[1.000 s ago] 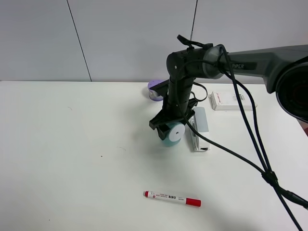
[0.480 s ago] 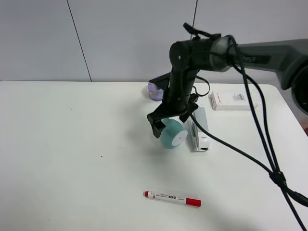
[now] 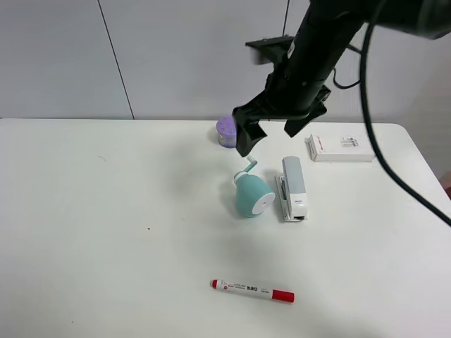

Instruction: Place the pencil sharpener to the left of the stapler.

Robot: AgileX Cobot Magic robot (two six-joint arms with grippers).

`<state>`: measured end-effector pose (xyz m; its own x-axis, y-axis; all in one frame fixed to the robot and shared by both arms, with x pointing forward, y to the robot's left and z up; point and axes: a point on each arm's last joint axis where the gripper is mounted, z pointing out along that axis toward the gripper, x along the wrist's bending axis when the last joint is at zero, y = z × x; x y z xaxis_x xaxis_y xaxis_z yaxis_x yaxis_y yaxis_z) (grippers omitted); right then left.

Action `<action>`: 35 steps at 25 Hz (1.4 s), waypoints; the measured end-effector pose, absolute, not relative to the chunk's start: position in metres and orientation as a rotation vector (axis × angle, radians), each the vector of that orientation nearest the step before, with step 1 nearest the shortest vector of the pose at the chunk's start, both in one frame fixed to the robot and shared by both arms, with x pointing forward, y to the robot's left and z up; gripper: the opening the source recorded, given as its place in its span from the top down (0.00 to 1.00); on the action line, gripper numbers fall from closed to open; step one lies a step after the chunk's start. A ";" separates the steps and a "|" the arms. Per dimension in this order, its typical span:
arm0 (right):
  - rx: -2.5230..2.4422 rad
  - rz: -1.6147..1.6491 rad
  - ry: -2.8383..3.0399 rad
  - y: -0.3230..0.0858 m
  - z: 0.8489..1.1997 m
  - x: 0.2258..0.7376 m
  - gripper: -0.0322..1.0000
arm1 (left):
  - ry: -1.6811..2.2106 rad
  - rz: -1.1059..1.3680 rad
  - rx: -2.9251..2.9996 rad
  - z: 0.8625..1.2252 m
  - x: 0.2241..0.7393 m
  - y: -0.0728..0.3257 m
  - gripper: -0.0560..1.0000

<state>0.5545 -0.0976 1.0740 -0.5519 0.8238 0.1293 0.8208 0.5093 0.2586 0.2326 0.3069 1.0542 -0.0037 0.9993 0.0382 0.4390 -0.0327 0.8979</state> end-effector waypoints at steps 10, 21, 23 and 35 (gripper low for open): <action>1.858 0.382 2.404 -0.226 1.087 0.527 0.01 | 1.529 0.995 1.560 1.054 0.233 0.307 0.01; 2.026 0.393 1.948 -0.315 1.107 0.395 0.01 | 1.529 0.995 1.560 1.054 0.233 0.307 0.01; 1.935 0.458 1.906 -0.313 1.118 0.368 0.01 | 1.529 0.995 1.560 1.054 0.233 0.307 0.01; 1.569 0.773 1.584 -0.298 1.100 0.240 0.01 | 1.529 0.995 1.560 1.054 0.233 0.307 0.01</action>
<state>0.2401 -0.2980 1.1002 0.0463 0.9938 -0.1007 0.5317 0.0608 0.8448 0.2326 0.3069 1.0542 -0.0037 0.9993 0.0382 0.4390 -0.0327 0.8979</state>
